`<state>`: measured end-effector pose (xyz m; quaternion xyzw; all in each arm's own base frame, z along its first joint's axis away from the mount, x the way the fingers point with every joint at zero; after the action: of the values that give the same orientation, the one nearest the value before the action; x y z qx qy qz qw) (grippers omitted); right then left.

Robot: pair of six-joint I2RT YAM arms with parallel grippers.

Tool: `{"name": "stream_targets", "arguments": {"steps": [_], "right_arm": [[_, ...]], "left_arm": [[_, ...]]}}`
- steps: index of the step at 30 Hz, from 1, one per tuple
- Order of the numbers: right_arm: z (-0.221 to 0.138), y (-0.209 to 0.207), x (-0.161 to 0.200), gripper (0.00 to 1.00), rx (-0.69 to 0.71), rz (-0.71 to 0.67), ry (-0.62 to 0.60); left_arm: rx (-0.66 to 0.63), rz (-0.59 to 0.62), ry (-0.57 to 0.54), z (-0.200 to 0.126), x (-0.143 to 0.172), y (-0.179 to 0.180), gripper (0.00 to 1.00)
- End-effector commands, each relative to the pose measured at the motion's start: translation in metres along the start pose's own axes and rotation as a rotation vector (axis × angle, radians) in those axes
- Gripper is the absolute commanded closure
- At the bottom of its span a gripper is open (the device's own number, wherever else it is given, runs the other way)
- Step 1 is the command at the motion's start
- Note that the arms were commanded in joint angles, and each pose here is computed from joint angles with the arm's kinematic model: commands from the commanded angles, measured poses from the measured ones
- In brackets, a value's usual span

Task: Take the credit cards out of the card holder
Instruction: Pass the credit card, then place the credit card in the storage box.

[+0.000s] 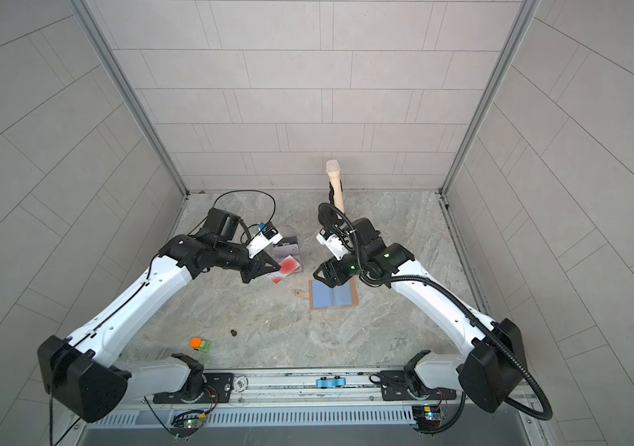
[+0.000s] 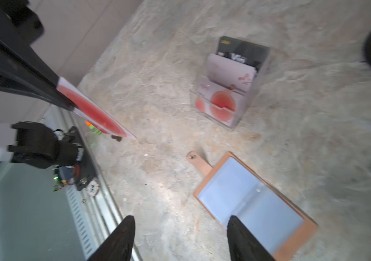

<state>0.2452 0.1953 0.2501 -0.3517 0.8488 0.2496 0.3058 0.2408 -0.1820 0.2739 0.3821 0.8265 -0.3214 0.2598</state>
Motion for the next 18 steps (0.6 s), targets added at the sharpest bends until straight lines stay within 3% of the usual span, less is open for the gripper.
{"name": "stream_targets", "arguments": {"steps": [1, 8, 14, 18], "right_arm": [[-0.015, -0.027, 0.005, 0.31, 0.276, 0.042, -0.026], [-0.035, -0.04, 0.024, 0.24, 0.424, 0.107, -0.075], [-0.049, -0.044, 0.04, 0.18, 0.509, 0.122, -0.088], [-0.054, -0.045, 0.044, 0.13, 0.531, 0.132, -0.101]], "left_arm": [[-0.12, 0.176, 0.05, 0.003, -0.006, 0.021, 1.0], [-0.114, 0.31, 0.308, 0.024, -0.005, 0.051, 1.0], [-0.081, 0.36, 0.315, 0.049, -0.014, 0.079, 1.0], [-0.103, 0.381, 0.39, 0.064, -0.011, 0.098, 1.0]]}}
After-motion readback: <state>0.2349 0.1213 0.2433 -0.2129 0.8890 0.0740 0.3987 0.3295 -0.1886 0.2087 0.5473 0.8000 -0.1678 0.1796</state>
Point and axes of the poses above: each gripper's point midway between its finger pads, its own z axis out along the fingers, its own y axis along the line the jaws close on, x = y × z, the point moved 6 cm from there along -z, back along the fingers, and after that the axes turned 10 degrees about -z, right-handed, at the moved point
